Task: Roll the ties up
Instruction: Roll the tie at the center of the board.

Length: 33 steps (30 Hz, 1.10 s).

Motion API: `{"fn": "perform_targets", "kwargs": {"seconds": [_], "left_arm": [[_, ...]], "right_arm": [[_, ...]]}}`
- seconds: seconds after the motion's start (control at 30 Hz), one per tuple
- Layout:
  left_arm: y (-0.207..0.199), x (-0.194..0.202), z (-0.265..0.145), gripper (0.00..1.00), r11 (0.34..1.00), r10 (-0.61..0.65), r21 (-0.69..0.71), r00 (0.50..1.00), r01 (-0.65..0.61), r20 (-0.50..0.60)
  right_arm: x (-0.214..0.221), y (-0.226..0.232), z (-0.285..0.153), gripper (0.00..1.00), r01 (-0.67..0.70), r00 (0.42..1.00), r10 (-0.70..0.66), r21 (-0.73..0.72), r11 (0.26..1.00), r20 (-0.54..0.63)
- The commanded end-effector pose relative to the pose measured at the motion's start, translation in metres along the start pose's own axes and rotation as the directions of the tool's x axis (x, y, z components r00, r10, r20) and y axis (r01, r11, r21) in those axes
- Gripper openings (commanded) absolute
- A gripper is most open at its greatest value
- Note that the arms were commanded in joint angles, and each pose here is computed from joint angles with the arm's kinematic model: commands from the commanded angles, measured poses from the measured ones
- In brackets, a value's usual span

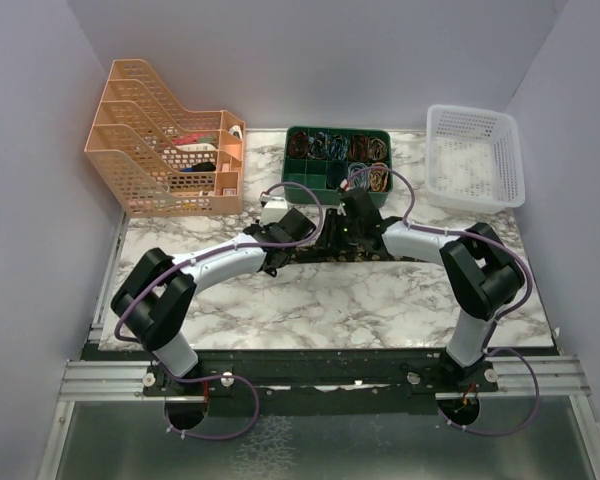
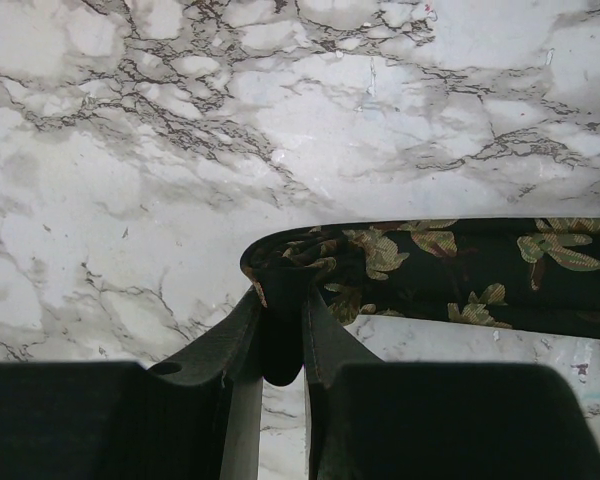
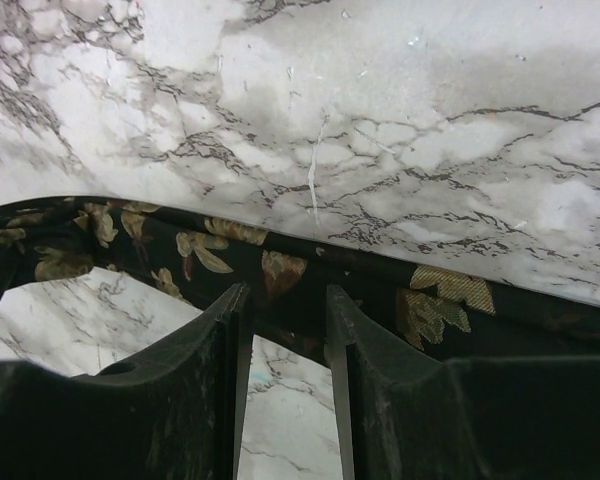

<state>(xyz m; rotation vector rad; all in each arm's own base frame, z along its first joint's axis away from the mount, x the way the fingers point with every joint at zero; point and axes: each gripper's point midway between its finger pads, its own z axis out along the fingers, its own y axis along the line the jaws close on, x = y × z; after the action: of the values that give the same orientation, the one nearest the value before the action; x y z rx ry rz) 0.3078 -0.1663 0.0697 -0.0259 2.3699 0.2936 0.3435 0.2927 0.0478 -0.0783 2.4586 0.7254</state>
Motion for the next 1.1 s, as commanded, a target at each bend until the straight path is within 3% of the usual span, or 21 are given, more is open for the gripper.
{"fn": "perform_targets", "kwargs": {"seconds": [0.0,0.67,1.07], "left_arm": [[0.002,-0.004,0.0,0.0,0.998,0.018,-0.055,0.999,-0.016,0.034],[-0.044,0.002,0.002,0.0,0.986,0.16,-0.06,0.986,-0.158,0.045],[-0.04,0.006,0.002,0.09,0.983,0.174,-0.065,0.984,-0.172,0.04]], "right_arm": [[0.012,-0.006,0.006,0.4,0.018,0.998,-0.018,0.002,1.0,-0.064],[0.027,-0.014,0.011,0.39,-0.027,0.996,0.029,0.019,0.999,-0.089],[0.015,-0.011,0.0,0.4,-0.014,0.999,0.015,0.027,1.0,-0.052]]}}
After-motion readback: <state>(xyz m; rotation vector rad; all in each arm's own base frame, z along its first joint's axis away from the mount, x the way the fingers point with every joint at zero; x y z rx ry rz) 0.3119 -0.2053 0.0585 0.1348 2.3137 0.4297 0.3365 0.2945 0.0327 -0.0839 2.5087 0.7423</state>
